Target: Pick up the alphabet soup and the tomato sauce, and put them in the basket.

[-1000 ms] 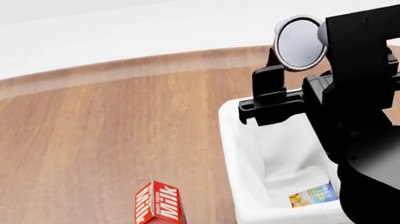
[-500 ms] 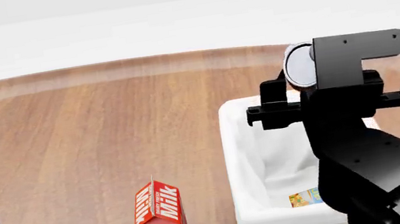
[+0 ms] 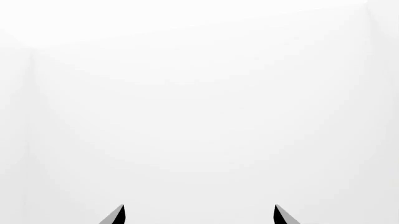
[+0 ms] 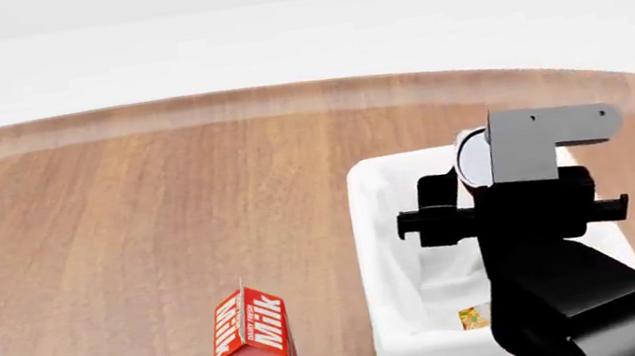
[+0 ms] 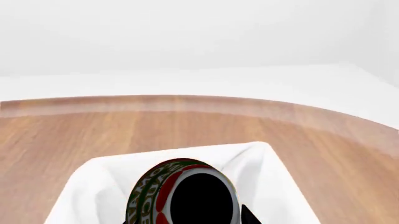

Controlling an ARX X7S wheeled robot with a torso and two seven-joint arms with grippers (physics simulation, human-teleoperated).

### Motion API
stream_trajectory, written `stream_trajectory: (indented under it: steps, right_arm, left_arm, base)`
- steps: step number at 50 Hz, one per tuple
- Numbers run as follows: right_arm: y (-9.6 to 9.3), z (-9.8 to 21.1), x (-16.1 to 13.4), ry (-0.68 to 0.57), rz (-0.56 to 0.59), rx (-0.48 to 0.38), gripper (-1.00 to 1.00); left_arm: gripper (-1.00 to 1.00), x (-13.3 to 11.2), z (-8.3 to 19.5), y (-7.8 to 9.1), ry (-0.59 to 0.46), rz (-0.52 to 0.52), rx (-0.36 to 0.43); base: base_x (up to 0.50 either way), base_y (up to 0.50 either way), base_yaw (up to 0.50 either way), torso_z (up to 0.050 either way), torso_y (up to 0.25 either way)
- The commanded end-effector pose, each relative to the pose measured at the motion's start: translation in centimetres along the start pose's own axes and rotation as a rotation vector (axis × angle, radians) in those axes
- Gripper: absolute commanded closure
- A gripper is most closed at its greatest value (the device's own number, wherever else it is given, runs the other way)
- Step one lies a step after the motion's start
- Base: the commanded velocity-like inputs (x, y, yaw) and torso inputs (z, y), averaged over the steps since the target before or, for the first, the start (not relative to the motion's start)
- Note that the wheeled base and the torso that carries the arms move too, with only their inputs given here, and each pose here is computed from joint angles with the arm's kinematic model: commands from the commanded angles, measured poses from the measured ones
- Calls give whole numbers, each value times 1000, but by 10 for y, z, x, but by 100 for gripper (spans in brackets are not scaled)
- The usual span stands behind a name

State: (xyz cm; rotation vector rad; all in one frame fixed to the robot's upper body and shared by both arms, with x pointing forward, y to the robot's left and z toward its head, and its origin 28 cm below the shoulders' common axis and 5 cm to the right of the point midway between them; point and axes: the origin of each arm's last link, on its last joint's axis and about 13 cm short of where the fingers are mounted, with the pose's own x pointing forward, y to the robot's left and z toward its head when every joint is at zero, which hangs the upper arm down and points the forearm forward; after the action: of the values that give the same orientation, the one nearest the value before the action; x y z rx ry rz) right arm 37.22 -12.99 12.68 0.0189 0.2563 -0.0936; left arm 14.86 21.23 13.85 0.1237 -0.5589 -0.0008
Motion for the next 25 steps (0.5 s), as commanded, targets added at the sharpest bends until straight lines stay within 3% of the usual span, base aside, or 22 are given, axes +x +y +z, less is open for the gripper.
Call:
stream_trajectory:
  steps: [1, 25]
  right_arm:
    - [1, -17, 6, 39, -13, -35, 100]
    - [0, -28, 7, 68, -21, -24, 100]
  left_arm:
    - [-100, -1, -1, 0, 5, 0, 0]
    - [-100, -2, -5, -1, 12, -3, 0]
  base:
    - [0, 0, 0, 0, 0]
    - [0, 0, 0, 0, 0]
